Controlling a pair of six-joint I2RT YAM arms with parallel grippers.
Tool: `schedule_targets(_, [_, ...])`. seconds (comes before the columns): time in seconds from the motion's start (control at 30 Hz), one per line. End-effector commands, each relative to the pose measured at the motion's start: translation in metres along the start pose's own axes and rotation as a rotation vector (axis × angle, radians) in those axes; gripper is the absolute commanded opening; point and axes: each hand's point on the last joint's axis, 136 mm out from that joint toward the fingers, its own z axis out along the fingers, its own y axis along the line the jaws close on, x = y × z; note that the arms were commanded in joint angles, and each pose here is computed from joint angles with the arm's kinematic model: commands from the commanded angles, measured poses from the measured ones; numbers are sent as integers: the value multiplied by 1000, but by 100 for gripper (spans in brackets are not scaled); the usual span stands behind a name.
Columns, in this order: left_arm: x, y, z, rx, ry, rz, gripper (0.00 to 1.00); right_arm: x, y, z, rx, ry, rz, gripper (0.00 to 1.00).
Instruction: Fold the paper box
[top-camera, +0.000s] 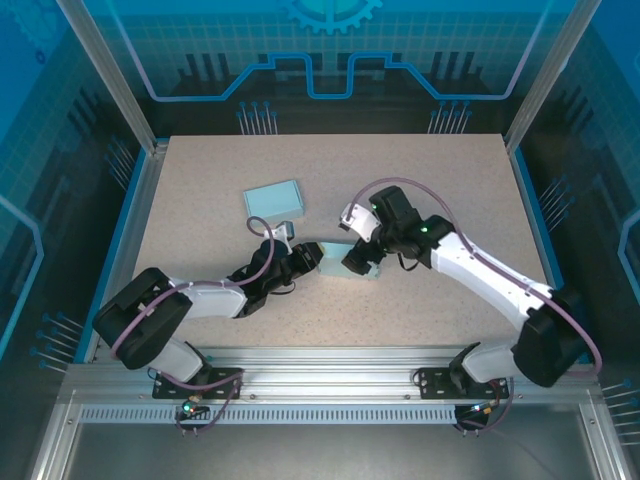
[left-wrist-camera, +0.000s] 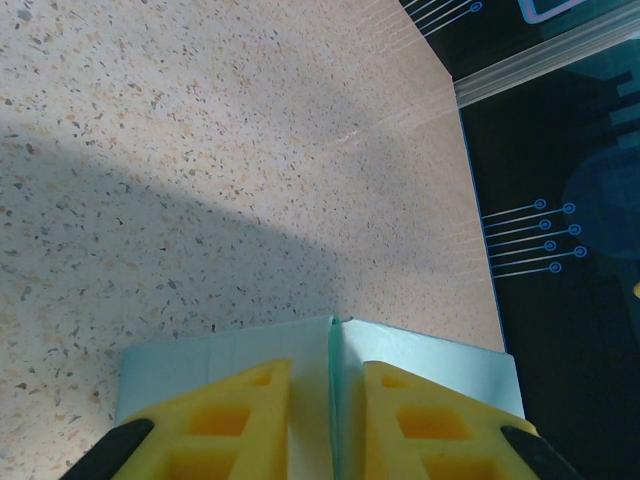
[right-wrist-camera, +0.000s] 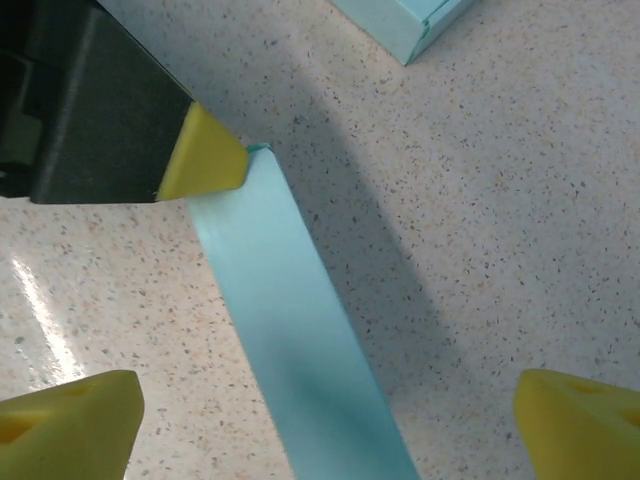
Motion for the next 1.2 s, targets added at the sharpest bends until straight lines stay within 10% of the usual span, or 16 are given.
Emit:
schedule_targets(0.0, [57,97,-14,-333,204,30,22,8,14,10,-76,112,-132,93])
schedule_targets(0.63, [56,97,-18,-334,193,28,23,48,10,92,-55,411,-203,69])
schedule_targets(0.8, [49,94,-25,-338,165,28,31,39,10,84,-40,371,-212,37])
schedule_targets(1.17, [-21,69,-97,-413,-109,122,63,11,-16,75,254,270,-341,23])
